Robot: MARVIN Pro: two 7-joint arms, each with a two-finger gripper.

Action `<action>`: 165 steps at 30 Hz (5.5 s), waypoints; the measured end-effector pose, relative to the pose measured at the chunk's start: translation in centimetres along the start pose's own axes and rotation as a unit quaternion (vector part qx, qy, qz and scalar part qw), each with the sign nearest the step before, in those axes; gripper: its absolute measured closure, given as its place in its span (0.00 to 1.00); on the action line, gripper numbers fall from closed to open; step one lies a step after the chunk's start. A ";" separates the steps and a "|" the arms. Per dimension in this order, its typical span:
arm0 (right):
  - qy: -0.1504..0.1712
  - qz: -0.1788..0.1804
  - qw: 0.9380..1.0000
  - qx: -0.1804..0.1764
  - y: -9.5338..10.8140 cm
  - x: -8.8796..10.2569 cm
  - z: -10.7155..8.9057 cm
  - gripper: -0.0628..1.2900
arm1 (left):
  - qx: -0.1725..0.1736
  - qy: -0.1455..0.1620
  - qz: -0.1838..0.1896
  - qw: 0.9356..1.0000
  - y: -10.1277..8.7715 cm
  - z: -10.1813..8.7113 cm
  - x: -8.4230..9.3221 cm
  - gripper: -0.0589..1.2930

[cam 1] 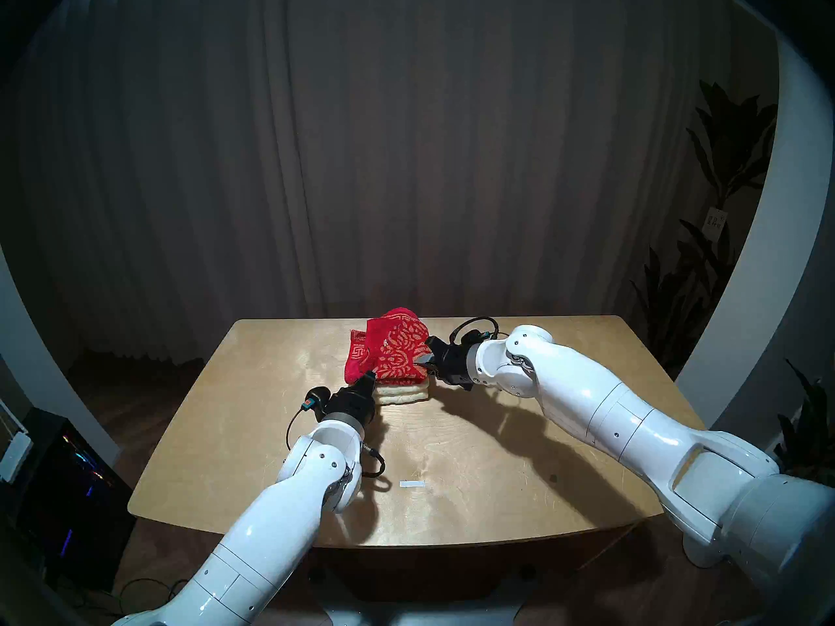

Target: Fold each towel twice and stack them on table

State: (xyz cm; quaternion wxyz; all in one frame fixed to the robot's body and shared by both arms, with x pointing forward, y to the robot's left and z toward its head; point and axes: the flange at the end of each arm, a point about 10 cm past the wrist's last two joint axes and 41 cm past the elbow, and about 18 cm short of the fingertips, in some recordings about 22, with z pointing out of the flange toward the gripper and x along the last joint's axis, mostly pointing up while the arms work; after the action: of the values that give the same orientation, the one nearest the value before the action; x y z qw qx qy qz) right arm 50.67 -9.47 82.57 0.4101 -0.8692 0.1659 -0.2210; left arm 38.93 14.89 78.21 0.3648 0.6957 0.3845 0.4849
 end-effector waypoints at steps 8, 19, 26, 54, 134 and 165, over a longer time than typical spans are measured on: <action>-0.003 0.003 1.000 -0.028 0.1 0.6 -0.1 0.94 | 0.011 -0.004 -0.005 1.000 0.0 -0.3 0.2 0.98; -0.007 -0.019 0.999 -0.046 0.7 1.0 -0.7 0.71 | 0.013 -0.001 0.006 1.000 0.2 -0.5 0.5 0.98; 0.001 -0.036 0.999 -0.032 -0.2 0.9 -1.7 0.05 | 0.002 0.003 0.013 1.000 1.0 -0.8 0.7 0.97; 0.084 -0.168 0.980 -0.066 0.1 3.3 -8.2 0.05 | 0.027 0.070 0.138 0.988 2.6 -4.3 4.4 0.05; 0.410 -0.354 0.834 -0.102 8.9 15.1 -12.5 0.05 | -0.016 0.186 0.562 0.806 2.5 8.9 16.0 0.05; 0.480 -0.349 0.800 -0.083 11.3 16.2 -11.4 0.05 | -0.034 0.229 0.559 0.796 2.7 9.2 16.3 0.04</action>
State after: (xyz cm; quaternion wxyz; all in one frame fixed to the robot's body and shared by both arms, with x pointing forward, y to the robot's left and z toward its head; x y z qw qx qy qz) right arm 57.29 -31.30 84.15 0.0991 -0.6817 0.0447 -0.7235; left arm 51.97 26.90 84.62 -0.0446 0.6452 -0.0155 0.7626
